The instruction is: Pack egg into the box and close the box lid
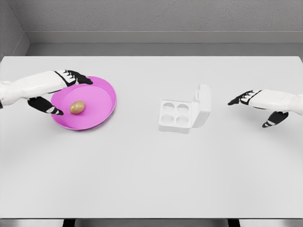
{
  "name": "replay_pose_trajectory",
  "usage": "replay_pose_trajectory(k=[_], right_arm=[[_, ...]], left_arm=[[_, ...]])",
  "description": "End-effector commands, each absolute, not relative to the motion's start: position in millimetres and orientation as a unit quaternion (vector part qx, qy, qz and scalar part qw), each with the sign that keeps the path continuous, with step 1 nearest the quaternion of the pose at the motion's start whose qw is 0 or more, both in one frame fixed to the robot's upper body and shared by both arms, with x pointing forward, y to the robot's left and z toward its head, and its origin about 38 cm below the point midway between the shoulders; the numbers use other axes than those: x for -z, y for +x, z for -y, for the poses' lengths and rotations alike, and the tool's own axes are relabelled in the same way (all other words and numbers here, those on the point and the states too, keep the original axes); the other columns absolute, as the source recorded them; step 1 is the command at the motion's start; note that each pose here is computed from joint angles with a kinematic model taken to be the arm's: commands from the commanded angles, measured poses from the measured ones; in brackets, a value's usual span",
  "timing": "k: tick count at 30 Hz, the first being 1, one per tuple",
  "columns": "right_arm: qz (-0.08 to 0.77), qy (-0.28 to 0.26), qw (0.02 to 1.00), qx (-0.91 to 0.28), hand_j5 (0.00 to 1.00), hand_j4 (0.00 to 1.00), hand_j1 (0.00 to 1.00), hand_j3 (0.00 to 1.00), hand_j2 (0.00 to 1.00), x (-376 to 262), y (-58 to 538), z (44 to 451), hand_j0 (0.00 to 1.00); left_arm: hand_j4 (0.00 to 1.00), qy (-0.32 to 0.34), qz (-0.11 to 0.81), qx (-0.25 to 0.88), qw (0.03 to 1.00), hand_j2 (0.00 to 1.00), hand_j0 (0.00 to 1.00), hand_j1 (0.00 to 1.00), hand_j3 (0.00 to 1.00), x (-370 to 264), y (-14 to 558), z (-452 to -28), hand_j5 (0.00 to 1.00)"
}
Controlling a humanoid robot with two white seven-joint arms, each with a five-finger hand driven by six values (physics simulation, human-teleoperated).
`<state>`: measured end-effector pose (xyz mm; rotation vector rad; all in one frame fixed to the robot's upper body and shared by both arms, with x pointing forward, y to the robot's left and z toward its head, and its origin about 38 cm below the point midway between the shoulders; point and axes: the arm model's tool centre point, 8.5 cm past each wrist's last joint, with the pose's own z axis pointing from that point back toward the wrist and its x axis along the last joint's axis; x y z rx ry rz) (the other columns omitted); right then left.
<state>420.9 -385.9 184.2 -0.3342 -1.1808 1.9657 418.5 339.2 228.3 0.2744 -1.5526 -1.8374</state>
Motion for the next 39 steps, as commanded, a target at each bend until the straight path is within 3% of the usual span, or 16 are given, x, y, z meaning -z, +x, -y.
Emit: replay_pose_trajectory(k=[1,13,39], right_arm=[[0.468,-0.132,0.402,-0.776,1.00,1.00,1.00,1.00,1.00,-185.1,421.1,386.0,1.00],[0.462,-0.145,0.406,-0.775,1.00,1.00,1.00,1.00,1.00,-193.0,421.8,397.7,1.00],[0.474,-0.148,0.381,-0.780,1.00,1.00,1.00,1.00,1.00,-206.3,423.4,383.0,1.00]], left_arm=[[1.00,0.101,0.598,0.706,0.365,1.00,1.00,1.00,1.00,-216.4,422.8,-337.2,1.00],[1.00,0.110,0.585,0.716,0.365,1.00,1.00,1.00,1.00,-208.6,426.1,-334.5,1.00],[1.00,0.125,0.538,0.736,0.392,1.00,1.00,1.00,1.00,-168.9,447.7,-328.6,1.00]])
